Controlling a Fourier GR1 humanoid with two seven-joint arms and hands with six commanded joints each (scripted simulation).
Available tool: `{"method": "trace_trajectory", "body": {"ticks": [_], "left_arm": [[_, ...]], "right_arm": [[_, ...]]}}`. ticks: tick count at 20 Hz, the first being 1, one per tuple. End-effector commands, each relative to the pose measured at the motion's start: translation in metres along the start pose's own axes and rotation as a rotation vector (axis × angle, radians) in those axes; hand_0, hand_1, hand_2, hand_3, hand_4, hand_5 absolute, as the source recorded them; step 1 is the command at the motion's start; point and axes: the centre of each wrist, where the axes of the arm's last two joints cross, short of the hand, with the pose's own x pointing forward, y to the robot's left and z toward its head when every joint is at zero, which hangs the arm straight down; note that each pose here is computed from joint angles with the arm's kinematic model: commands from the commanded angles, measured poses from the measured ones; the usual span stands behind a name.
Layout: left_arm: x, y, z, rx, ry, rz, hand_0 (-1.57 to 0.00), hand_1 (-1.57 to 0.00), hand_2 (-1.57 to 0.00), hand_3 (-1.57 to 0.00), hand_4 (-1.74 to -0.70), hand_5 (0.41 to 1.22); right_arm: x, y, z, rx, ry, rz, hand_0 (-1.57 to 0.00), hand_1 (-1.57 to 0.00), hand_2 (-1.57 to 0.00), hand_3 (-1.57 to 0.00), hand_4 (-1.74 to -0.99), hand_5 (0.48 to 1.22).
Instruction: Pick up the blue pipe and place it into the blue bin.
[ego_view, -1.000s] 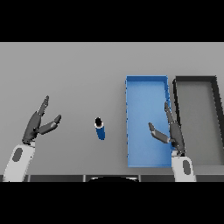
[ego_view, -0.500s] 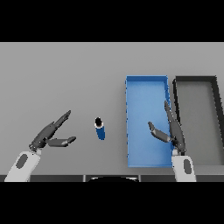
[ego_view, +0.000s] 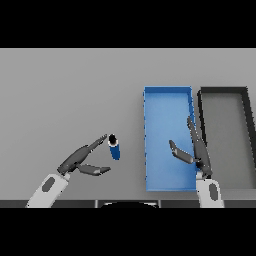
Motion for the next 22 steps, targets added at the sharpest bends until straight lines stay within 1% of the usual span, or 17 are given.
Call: {"method": "trace_trajectory", "body": {"ticks": [1, 3, 6, 8, 9, 10, 11, 12, 14, 15, 16, 17, 18, 19, 20, 21, 22], "left_arm": [[0.000, -0.002, -0.007, -0.003, -0.002, -0.007, 0.00, 0.00, 0.00, 0.00, -1.15, 0.459], [-0.004, -0.011, -0.021, 0.002, -0.005, 0.016, 0.00, 0.00, 0.00, 0.00, -1.15, 0.460], [-0.004, -0.020, -0.041, -0.002, -0.025, 0.025, 0.00, 0.00, 0.00, 0.00, -1.13, 0.459], [-0.009, -0.024, -0.047, -0.007, -0.021, 0.000, 0.00, 0.00, 0.00, 0.00, -1.10, 0.448], [-0.009, -0.026, -0.051, 0.001, -0.002, -0.017, 0.00, 0.00, 0.00, 0.00, -1.08, 0.435], [-0.009, -0.029, -0.053, 0.003, 0.005, -0.030, 0.00, 0.00, 0.00, 0.00, -1.06, 0.425], [-0.009, -0.030, -0.057, -0.001, 0.013, -0.033, 0.00, 0.00, 0.00, 0.00, -1.05, 0.418], [-0.008, -0.031, -0.062, -0.005, -0.002, -0.002, 0.00, 0.00, 0.00, 0.00, -1.06, 0.420], [-0.010, -0.039, -0.068, -0.014, -0.021, 0.021, 0.00, 0.00, 0.00, 0.00, -1.09, 0.441], [-0.010, -0.039, -0.069, -0.012, -0.045, 0.033, 0.00, 0.00, 0.00, 0.00, -1.11, 0.463], [-0.009, -0.043, -0.070, -0.012, -0.065, 0.062, 0.00, 0.00, -0.05, -0.04, -1.14, 0.502], [-0.008, -0.048, -0.071, -0.008, -0.082, 0.098, 0.00, -0.04, -0.15, -0.12, -1.19, 0.550], [-0.010, -0.049, -0.072, -0.005, -0.085, 0.126, -0.01, -0.16, -0.31, -0.28, -1.24, 0.613], [-0.009, -0.049, -0.075, 0.004, -0.091, 0.158, -0.12, -0.32, -0.49, -0.53, -1.28, 0.735], [-0.010, -0.053, -0.078, 0.006, -0.094, 0.175, -0.36, -0.55, -0.69, -0.74, -1.37, 0.832], [-0.007, -0.054, -0.078, 0.009, -0.106, 0.183, -0.60, -0.75, -0.87, -0.91, -1.44, 0.910], [-0.007, -0.057, -0.080, 0.006, -0.100, 0.184, -0.80, -0.92, -1.01, -1.03, -1.50, 0.972]], "right_arm": [[0.000, 0.001, 0.001, 0.000, 0.000, 0.003, 0.00, 0.00, 0.00, 0.00, -1.214, 0.624], [-0.002, 0.001, 0.000, 0.000, 0.021, 0.017, 0.00, 0.00, 0.00, 0.00, -1.201, 0.620], [-0.001, 0.000, 0.003, -0.004, 0.006, 0.004, 0.00, 0.00, 0.00, 0.00, -1.210, 0.631], [-0.001, -0.007, 0.002, -0.009, 0.003, 0.013, 0.00, 0.00, 0.00, 0.00, -1.215, 0.637], [-0.003, -0.006, 0.001, -0.011, 0.015, 0.002, 0.00, 0.00, 0.00, 0.00, -1.220, 0.639], [-0.001, -0.007, 0.005, -0.009, -0.004, 0.007, 0.00, 0.00, 0.00, 0.00, -1.222, 0.642], [0.000, -0.006, 0.003, -0.010, -0.006, 0.006, 0.00, 0.00, 0.00, 0.00, -1.221, 0.645], [-0.004, -0.005, 0.005, -0.007, 0.003, 0.009, 0.00, 0.00, 0.00, 0.00, -1.214, 0.645], [-0.003, -0.006, 0.004, -0.007, 0.002, 0.027, 0.00, 0.00, 0.00, 0.00, -1.205, 0.649], [-0.002, -0.007, 0.005, -0.008, -0.003, 0.023, 0.00, 0.00, 0.00, 0.00, -1.207, 0.650], [-0.004, -0.006, 0.005, -0.012, 0.010, 0.025, 0.00, 0.00, 0.00, 0.00, -1.210, 0.653], [-0.004, -0.005, 0.004, -0.011, 0.004, 0.026, 0.00, 0.00, 0.00, 0.00, -1.213, 0.655], [-0.005, -0.006, 0.003, -0.010, -0.006, 0.020, 0.00, 0.00, 0.00, 0.00, -1.217, 0.655], [-0.007, -0.005, 0.007, -0.013, -0.001, 0.020, 0.00, 0.00, 0.00, 0.00, -1.220, 0.656], [-0.003, -0.004, 0.007, -0.019, -0.018, 0.021, 0.00, 0.00, 0.00, 0.00, -1.220, 0.656], [-0.002, -0.003, 0.007, -0.012, -0.018, 0.022, 0.00, 0.00, 0.00, 0.00, -1.219, 0.657], [-0.002, -0.003, 0.003, -0.010, -0.006, 0.018, 0.00, 0.00, 0.00, 0.00, -1.224, 0.658]]}}
